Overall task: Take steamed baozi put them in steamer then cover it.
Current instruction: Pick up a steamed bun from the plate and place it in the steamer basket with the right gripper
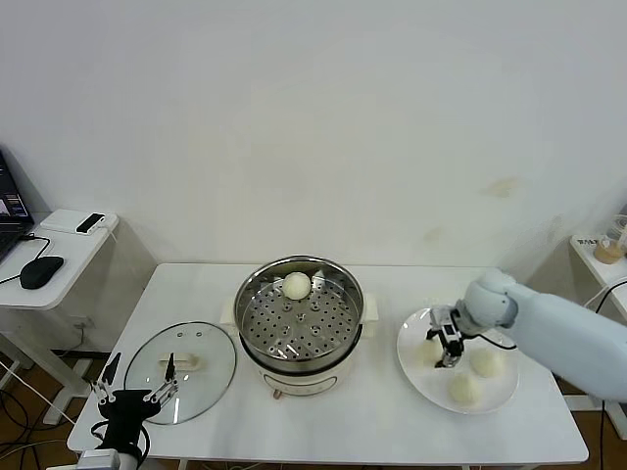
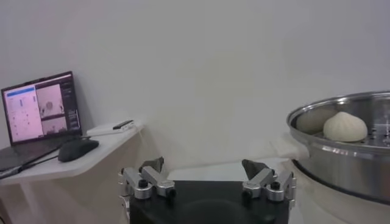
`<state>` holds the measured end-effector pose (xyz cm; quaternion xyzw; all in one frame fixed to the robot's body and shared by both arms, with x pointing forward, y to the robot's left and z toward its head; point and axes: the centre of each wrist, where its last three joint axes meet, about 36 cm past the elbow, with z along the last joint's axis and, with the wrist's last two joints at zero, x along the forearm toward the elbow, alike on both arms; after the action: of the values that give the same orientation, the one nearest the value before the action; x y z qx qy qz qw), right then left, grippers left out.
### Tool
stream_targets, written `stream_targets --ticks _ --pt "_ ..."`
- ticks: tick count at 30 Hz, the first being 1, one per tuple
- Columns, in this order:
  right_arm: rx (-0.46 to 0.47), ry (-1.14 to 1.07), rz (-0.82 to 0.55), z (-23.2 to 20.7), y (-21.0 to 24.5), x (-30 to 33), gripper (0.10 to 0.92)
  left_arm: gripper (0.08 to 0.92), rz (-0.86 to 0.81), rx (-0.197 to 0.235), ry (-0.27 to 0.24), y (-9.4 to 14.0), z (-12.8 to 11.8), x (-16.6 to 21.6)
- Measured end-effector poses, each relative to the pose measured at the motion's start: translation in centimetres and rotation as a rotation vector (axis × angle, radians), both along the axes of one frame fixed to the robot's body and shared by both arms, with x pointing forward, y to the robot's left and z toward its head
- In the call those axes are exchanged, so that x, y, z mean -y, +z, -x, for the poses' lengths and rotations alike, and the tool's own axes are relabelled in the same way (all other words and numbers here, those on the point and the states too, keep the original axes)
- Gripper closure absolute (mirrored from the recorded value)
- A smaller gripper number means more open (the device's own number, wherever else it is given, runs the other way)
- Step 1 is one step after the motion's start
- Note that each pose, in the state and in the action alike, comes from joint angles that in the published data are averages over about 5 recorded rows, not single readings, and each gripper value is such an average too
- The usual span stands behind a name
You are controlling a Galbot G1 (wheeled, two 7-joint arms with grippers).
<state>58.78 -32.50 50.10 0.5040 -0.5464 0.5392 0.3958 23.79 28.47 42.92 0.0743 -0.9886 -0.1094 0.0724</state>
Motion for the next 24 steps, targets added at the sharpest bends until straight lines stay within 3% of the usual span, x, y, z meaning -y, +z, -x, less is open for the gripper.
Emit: stream_targets --ticks 11,17,24 --pt "0.119 0.027 -0.056 -1.8 10.4 -1.6 0.360 0.177 0.005 0.010 -0.016 0.5 0.0 0.4" --pt "0.182 0.079 -0.104 -2.6 15.6 -5.6 0.353 0.177 0.002 0.011 -0.018 0.3 -0.3 0.2" --pt "0.197 0.129 -0.171 -3.3 18.2 -12.2 0.352 0.177 -0.001 0.016 -0.014 0.4 -0.7 0.0"
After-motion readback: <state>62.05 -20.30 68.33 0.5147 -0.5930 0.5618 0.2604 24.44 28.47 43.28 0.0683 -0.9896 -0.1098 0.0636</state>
